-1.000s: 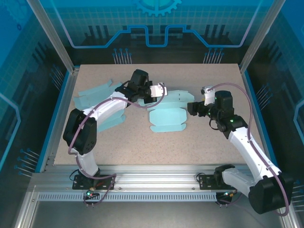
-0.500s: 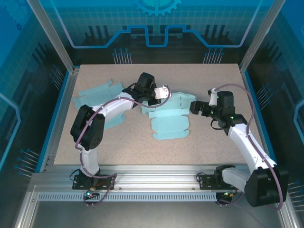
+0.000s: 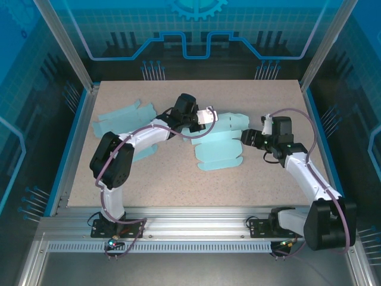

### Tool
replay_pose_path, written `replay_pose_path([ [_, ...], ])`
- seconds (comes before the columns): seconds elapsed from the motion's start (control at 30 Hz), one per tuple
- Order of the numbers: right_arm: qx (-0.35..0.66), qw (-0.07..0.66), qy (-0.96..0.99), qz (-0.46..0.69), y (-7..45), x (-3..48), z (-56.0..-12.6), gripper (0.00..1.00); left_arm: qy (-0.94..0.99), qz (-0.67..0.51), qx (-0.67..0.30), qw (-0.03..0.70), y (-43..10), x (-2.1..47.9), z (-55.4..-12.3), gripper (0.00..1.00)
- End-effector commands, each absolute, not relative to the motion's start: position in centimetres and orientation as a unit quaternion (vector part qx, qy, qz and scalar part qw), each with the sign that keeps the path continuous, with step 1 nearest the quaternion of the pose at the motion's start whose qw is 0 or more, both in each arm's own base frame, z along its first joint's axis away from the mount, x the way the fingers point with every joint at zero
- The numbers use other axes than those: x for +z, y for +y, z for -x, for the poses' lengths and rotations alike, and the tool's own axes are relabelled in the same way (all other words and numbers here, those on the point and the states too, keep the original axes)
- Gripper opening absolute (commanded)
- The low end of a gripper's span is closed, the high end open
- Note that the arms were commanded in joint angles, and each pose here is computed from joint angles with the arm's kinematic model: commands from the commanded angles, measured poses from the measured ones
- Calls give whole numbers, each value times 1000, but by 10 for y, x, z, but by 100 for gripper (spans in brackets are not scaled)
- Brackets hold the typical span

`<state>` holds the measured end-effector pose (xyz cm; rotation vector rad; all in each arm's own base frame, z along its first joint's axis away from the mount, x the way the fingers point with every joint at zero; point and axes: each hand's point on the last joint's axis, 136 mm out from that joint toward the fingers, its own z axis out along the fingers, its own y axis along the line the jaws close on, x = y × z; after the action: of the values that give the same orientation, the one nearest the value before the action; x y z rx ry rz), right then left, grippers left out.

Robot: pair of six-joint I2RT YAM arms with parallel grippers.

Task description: Fold the paper box

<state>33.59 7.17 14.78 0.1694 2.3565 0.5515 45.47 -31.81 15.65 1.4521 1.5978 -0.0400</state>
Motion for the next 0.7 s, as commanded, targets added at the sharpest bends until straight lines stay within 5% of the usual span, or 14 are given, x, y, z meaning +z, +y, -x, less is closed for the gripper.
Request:
replay_pose_path([
  [0.0,214,365,903,-72,65,154,-352,73,655,-599,-26,459,-327,144,-456,0],
  [0.23,253,345,898,-107,61,150,-372,64,652,-613,-7,447,-330,127,-460,0],
  [0.67,258,337,894,-142,62,187,-367,61,574,-579,148,560,-343,141,-475,0],
])
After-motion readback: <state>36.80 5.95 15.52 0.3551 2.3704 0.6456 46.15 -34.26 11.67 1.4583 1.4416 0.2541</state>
